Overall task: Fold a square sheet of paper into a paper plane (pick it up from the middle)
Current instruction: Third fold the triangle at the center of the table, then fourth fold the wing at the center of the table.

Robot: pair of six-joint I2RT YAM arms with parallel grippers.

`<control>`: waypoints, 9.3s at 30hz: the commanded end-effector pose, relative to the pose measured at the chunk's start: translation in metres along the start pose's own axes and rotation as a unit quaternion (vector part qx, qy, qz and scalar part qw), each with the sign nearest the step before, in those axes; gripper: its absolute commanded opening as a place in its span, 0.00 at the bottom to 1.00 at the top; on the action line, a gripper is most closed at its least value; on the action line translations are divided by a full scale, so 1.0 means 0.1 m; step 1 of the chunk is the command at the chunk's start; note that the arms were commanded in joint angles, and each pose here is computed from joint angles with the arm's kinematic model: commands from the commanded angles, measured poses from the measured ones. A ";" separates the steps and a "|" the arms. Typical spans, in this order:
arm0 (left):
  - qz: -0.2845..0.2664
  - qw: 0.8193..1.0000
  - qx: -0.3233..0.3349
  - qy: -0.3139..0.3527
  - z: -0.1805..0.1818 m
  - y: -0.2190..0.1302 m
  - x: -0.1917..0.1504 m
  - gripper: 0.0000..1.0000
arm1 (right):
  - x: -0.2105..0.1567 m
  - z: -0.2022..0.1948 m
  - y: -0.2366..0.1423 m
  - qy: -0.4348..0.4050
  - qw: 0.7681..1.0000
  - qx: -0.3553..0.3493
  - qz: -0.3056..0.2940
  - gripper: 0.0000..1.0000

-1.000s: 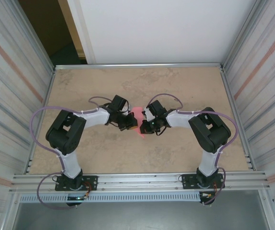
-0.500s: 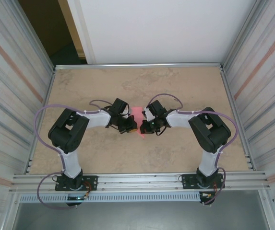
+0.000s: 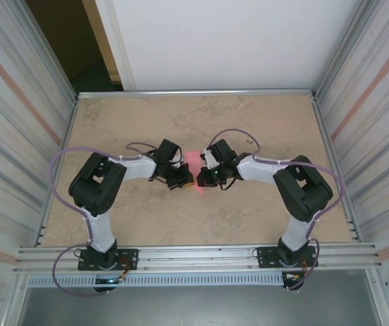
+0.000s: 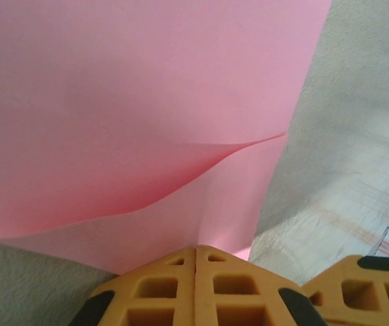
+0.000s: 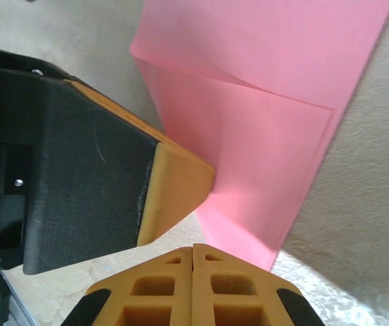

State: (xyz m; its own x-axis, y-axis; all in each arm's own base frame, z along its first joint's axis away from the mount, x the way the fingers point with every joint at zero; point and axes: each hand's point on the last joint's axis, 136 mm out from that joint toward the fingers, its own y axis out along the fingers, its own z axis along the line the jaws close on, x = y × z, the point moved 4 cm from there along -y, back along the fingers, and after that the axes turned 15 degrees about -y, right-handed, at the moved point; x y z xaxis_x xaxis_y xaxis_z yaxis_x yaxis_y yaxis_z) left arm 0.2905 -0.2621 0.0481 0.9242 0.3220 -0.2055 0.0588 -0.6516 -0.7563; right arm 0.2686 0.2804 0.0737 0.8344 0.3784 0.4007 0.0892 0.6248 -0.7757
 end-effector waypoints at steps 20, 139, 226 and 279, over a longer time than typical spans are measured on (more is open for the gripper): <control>-0.010 0.999 0.036 -0.005 0.18 -0.01 0.14 0.06 | -0.59 -0.34 0.24 0.088 0.991 -0.040 0.096 0.02; -0.002 0.983 -0.174 -0.056 -0.13 -0.28 0.35 0.24 | 0.21 -0.52 0.15 0.153 0.987 -0.028 -0.037 0.15; -0.082 0.992 -0.032 -0.094 -0.33 -0.48 0.42 0.06 | 0.28 -0.02 0.07 -0.201 0.940 -0.268 -0.069 0.32; -0.118 0.981 -0.154 -0.008 -0.33 -0.73 0.41 0.43 | 0.17 -0.21 -0.02 0.000 0.996 0.029 -0.088 0.10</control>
State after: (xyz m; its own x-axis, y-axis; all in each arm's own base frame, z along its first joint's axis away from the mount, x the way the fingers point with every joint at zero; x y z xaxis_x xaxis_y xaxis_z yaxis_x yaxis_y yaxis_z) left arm 0.3356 -0.2110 0.1123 0.8258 0.5556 -0.0970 0.3913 -0.6883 -0.6109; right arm 0.2995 0.2666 0.0611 0.7823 0.2939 0.5492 0.2651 0.6407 -0.7206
